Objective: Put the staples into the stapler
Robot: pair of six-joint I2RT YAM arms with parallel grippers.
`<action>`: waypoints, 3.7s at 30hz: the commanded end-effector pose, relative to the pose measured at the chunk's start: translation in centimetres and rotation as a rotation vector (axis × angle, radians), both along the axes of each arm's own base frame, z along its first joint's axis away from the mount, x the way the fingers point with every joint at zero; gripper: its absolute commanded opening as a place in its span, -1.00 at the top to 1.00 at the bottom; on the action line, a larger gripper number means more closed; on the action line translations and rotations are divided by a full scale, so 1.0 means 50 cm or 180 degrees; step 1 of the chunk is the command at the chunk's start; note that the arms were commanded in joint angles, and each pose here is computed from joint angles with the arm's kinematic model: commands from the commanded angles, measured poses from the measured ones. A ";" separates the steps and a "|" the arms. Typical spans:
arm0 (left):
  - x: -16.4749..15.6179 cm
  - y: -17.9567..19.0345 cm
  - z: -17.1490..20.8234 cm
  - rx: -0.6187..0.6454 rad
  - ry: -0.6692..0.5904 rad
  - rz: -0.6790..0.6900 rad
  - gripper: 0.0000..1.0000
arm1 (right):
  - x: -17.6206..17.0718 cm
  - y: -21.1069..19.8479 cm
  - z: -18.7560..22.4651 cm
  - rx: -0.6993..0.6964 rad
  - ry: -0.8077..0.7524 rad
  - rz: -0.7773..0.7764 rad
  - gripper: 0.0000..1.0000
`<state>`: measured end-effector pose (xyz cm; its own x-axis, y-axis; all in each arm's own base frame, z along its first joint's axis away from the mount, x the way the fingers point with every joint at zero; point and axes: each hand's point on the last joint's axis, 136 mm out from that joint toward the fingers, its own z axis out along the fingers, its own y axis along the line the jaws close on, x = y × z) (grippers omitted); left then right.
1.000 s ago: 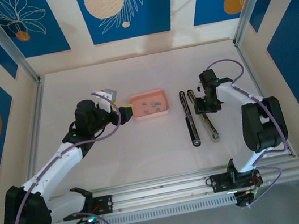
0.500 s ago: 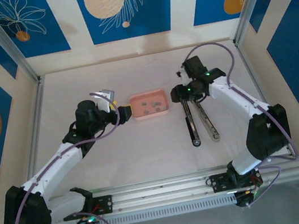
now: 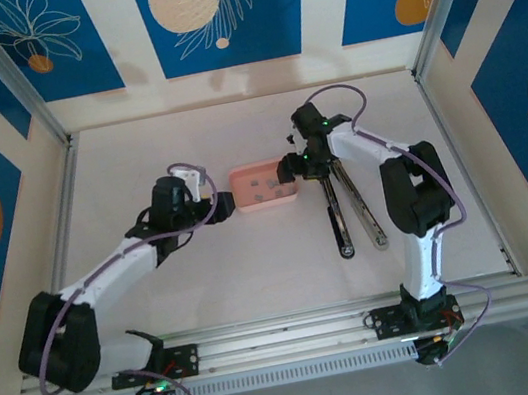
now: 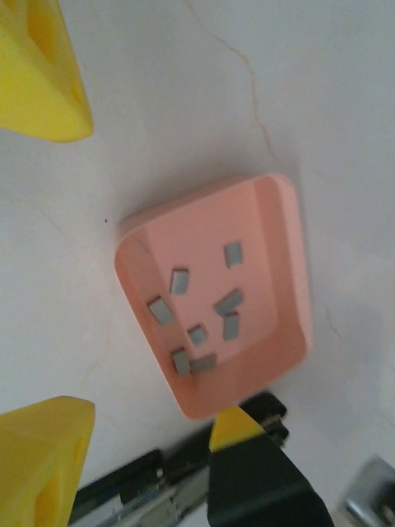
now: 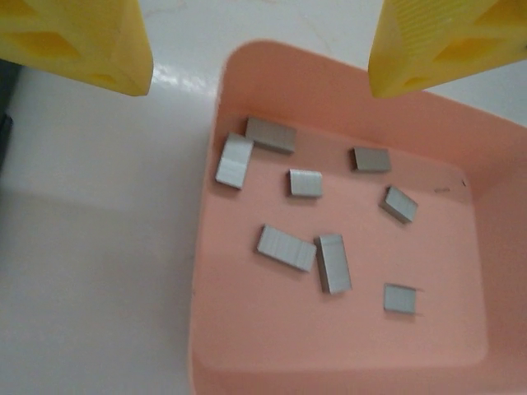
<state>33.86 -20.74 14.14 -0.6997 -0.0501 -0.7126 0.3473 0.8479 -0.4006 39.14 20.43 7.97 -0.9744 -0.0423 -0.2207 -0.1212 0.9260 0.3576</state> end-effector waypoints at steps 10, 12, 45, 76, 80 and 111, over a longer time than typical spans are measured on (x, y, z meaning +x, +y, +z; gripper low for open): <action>0.081 -0.066 -0.056 -0.0191 0.0421 0.0031 -0.60 | -0.017 0.040 -0.020 0.0408 0.0275 -0.0028 -0.27; 0.085 -0.067 -0.060 -0.0184 0.0438 0.0039 -0.60 | -0.035 0.048 -0.020 0.0445 0.0331 -0.0011 -0.26; -0.007 -0.059 -0.083 -0.1382 0.1164 0.0671 -0.56 | 0.128 0.117 0.113 0.0525 -0.0614 0.1038 -0.54; 0.040 -0.118 -0.119 -0.1330 0.1128 0.0472 -0.56 | -0.034 0.139 0.019 0.0875 0.0246 0.1347 -0.42; 0.041 -0.118 -0.115 -0.1309 0.1097 0.0457 -0.55 | -0.068 0.138 0.050 0.0901 0.0242 0.1339 -0.42; 0.040 -0.111 -0.111 -0.1173 0.1057 0.0442 -0.56 | 0.054 0.128 -0.012 0.0564 0.0069 0.1312 -0.51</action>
<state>35.45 -25.52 7.08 -0.8599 -0.3831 -0.3373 -0.0004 0.6614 -0.7501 44.02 26.03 7.01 -0.8931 -0.3589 -0.2712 -0.4485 0.7578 0.4739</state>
